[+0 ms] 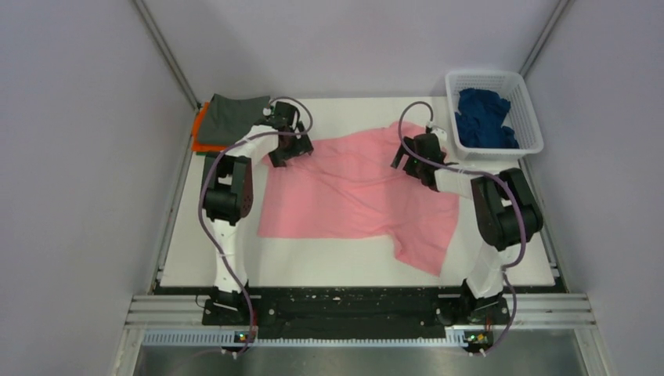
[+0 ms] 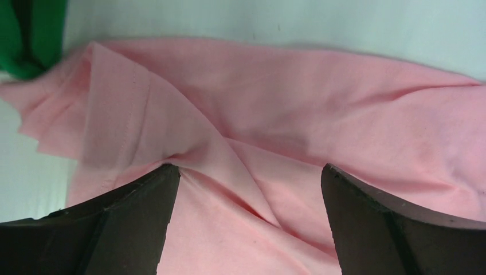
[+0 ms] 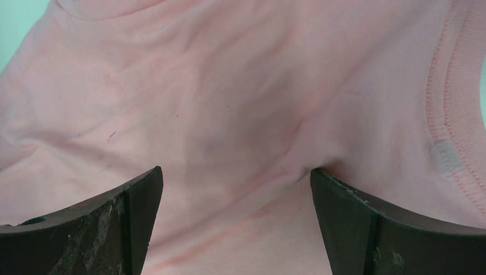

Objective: Fold and stack the t-shirts
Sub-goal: Flatten out the tshirt, then fold the flattened tshirt in 1/3 of the way

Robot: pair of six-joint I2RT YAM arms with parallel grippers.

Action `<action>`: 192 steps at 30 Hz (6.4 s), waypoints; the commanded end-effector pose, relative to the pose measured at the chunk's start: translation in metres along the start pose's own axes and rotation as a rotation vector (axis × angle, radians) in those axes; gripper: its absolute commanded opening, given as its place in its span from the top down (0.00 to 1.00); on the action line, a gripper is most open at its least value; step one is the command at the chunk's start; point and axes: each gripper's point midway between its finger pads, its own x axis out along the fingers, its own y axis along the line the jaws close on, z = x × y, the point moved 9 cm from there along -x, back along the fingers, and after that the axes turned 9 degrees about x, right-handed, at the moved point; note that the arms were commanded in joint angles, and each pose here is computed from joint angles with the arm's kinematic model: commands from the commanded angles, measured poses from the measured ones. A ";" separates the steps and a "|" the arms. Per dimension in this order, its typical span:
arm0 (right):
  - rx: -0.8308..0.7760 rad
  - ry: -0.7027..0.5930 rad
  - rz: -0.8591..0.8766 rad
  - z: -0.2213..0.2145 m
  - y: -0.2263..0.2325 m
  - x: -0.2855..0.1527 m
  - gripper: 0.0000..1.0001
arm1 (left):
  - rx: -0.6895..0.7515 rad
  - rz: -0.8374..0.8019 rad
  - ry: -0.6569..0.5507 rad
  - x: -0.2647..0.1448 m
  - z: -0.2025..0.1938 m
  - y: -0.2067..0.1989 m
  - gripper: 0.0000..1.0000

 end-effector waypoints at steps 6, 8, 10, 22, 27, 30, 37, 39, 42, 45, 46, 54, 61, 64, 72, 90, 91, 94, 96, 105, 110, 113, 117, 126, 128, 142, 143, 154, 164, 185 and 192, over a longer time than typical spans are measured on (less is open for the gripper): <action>-0.090 -0.024 0.007 0.042 0.017 -0.005 0.01 | 0.030 -0.089 -0.042 -0.032 0.037 -0.005 0.01; -0.077 -0.037 0.031 0.045 0.015 -0.033 0.01 | 0.049 -0.103 -0.049 -0.056 0.022 -0.009 0.01; -0.043 -0.064 0.071 0.044 0.010 -0.062 0.01 | 0.057 -0.097 -0.075 -0.083 0.002 -0.009 0.01; 0.154 -0.218 0.103 -0.010 -0.071 -0.171 0.01 | -0.169 0.144 -0.037 -0.154 -0.190 0.101 0.01; 0.121 -0.219 0.163 -0.005 -0.066 -0.188 0.02 | -0.249 0.297 -0.110 -0.150 -0.204 0.128 0.03; 0.097 -0.188 0.155 -0.008 -0.067 -0.188 0.02 | -0.271 0.357 -0.144 -0.150 -0.194 0.128 0.04; 0.074 -0.149 0.117 -0.013 -0.071 -0.181 0.02 | -0.289 0.300 -0.179 -0.135 -0.166 0.109 0.09; 0.072 -0.144 0.115 -0.013 -0.071 -0.181 0.02 | -0.293 0.330 -0.170 -0.130 -0.160 0.109 0.12; 0.069 -0.142 0.113 -0.014 -0.072 -0.180 0.02 | -0.287 0.351 -0.140 -0.121 -0.157 0.106 0.19; 0.068 -0.138 0.110 -0.015 -0.072 -0.180 0.02 | -0.285 0.364 -0.108 -0.110 -0.158 0.105 0.30; 0.067 -0.138 0.108 -0.015 -0.072 -0.180 0.02 | -0.284 0.362 -0.093 -0.106 -0.159 0.104 0.33; 0.067 -0.126 0.093 -0.017 -0.074 -0.177 0.02 | -0.280 0.370 -0.016 -0.090 -0.168 0.102 0.44; 0.067 -0.122 0.092 -0.017 -0.073 -0.178 0.02 | -0.273 0.355 0.014 -0.078 -0.173 0.100 0.64; 0.069 -0.118 0.084 -0.017 -0.074 -0.179 0.02 | -0.270 0.347 0.019 -0.076 -0.173 0.100 0.87; 0.046 -0.005 0.030 -0.026 -0.077 -0.184 0.03 | -0.232 0.335 0.006 -0.080 -0.174 0.102 1.00; -0.061 0.293 -0.285 -0.118 -0.091 -0.201 0.27 | -0.223 0.265 -0.139 -0.124 -0.175 0.113 1.00; -0.060 0.301 -0.281 -0.120 -0.091 -0.199 0.33 | -0.224 0.265 -0.142 -0.124 -0.175 0.113 1.00; -0.062 0.325 -0.288 -0.126 -0.094 -0.197 0.39 | -0.224 0.260 -0.142 -0.125 -0.175 0.113 1.00; -0.066 0.332 -0.308 -0.129 -0.098 -0.194 0.43 | -0.222 0.261 -0.139 -0.125 -0.176 0.113 1.00; -0.089 0.361 -0.315 -0.139 -0.097 -0.182 0.79 | -0.224 0.252 -0.138 -0.129 -0.173 0.111 1.00; -0.088 0.268 -0.269 -0.122 -0.081 -0.179 1.00 | -0.214 0.198 -0.157 -0.141 -0.166 0.106 1.00; -0.087 0.173 -0.151 -0.094 -0.051 -0.188 1.00 | -0.162 0.066 -0.164 -0.160 -0.152 0.091 1.00; -0.062 -0.057 -0.038 -0.035 -0.012 -0.214 1.00 | -0.153 -0.082 -0.247 -0.205 -0.123 0.073 1.00; 0.077 -0.397 0.209 0.079 0.043 -0.319 1.00 | -0.140 -0.352 -0.689 -0.361 -0.078 0.068 1.00; 0.078 -0.453 0.288 0.103 0.050 -0.350 1.00 | -0.137 -0.375 -0.755 -0.399 -0.073 0.071 1.00; 0.001 -0.673 0.891 0.194 0.054 -0.551 1.00 | -0.035 -0.738 -1.100 -0.580 -0.095 0.088 1.00; 0.011 -0.694 0.902 0.197 0.051 -0.559 1.00 | -0.021 -0.755 -1.118 -0.586 -0.098 0.089 1.00; 0.047 -0.783 0.677 0.211 0.052 -0.536 1.00 | -0.060 -0.624 -1.053 -0.552 -0.067 0.078 1.00; -0.035 -0.721 0.075 0.173 0.087 -0.339 1.00 | -0.167 -0.106 -0.675 -0.317 0.006 0.060 1.00; -0.011 -0.132 0.030 0.116 0.060 0.030 1.00 | -0.113 -0.008 -0.145 -0.009 0.079 0.059 1.00; -0.016 -0.115 -0.007 0.112 0.045 -0.027 1.00 | -0.114 -0.010 -0.167 -0.043 0.064 0.065 1.00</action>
